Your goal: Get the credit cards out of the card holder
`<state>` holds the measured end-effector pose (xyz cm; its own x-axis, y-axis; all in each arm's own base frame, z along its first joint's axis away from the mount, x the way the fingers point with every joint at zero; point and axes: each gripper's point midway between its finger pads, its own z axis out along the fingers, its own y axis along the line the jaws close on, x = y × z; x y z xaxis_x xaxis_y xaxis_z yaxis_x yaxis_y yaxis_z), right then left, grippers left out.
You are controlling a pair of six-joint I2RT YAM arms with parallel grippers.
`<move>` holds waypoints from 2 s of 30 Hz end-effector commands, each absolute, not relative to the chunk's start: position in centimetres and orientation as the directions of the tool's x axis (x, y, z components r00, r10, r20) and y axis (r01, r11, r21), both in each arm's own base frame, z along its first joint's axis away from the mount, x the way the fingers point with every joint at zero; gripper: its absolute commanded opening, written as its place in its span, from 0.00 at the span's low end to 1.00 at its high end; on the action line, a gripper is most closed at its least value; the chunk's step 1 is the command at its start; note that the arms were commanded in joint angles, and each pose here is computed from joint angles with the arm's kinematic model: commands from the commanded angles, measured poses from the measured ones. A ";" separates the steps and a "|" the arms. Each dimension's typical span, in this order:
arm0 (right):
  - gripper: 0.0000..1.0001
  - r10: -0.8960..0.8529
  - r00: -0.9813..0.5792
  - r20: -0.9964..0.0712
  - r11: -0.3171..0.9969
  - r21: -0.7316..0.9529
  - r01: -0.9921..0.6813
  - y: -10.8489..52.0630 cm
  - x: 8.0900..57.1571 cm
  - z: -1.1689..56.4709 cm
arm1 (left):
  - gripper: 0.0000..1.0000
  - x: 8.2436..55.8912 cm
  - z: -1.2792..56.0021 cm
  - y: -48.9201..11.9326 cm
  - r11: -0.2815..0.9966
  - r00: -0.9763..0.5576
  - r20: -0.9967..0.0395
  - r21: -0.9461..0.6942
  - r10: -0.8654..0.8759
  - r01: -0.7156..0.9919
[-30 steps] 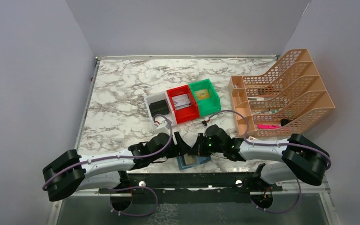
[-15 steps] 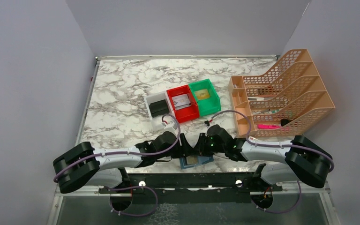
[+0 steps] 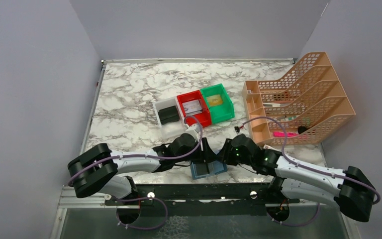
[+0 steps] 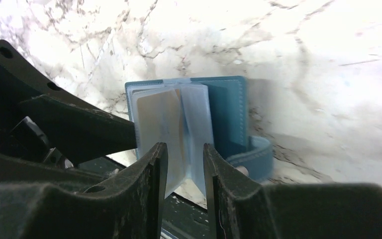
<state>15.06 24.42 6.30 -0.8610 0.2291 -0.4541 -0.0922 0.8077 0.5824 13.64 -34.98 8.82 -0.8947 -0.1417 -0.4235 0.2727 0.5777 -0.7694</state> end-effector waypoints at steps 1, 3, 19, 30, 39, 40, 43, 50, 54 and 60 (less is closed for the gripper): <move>0.38 0.343 -0.785 -0.517 0.857 0.515 0.035 20.4 16.1 7.3 | 0.55 13.4 9.5 -37.0 0.534 -0.891 -0.448 -0.772 -0.073 0.345; 0.38 0.380 -0.758 -0.530 0.856 0.512 0.071 19.0 16.2 7.8 | 0.55 13.5 8.8 -37.6 0.541 -0.898 -0.437 -0.768 -0.054 0.341; 0.34 0.382 -0.756 -0.532 0.715 0.688 -0.122 20.8 14.4 10.3 | 0.62 13.7 7.3 -37.3 0.573 -0.901 -0.430 -0.753 -0.058 0.323; 0.27 0.243 -0.816 -0.524 0.706 0.673 -0.222 24.6 14.3 9.8 | 0.66 15.4 7.7 -32.9 0.722 -0.853 -0.508 -0.634 -0.120 0.276; 0.27 0.191 -0.825 -0.532 0.880 0.466 -0.097 22.1 15.9 6.2 | 0.66 15.5 8.3 -32.0 0.719 -0.838 -0.525 -0.638 -0.145 0.275; 0.27 0.182 -0.827 -0.532 0.887 0.452 -0.096 22.0 16.0 6.0 | 0.66 15.4 8.3 -32.2 0.710 -0.839 -0.524 -0.646 -0.145 0.280; 0.27 0.162 -0.837 -0.523 0.898 0.431 -0.095 21.8 15.7 5.2 | 0.66 15.2 8.6 -32.9 0.686 -0.844 -0.519 -0.663 -0.135 0.298; 0.25 0.148 -0.855 -0.498 0.889 0.446 -0.106 22.0 15.0 3.8 | 0.66 14.8 8.3 -34.7 0.659 -0.857 -0.511 -0.669 -0.072 0.343; 0.24 0.157 -0.866 -0.474 0.901 0.429 -0.071 21.4 14.7 2.6 | 0.66 14.5 7.7 -35.4 0.649 -0.870 -0.491 -0.676 -0.042 0.350; 0.24 0.175 -0.877 -0.448 0.907 0.420 -0.033 20.7 14.1 1.3 | 0.66 14.2 6.4 -35.7 0.658 -0.886 -0.464 -0.673 -0.018 0.339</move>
<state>14.65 21.44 2.55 -0.8695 0.1632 -0.4662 -0.0629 0.8995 0.4323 14.27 -34.34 5.52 -0.8867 -0.0354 -0.4610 0.3076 0.6992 -0.6454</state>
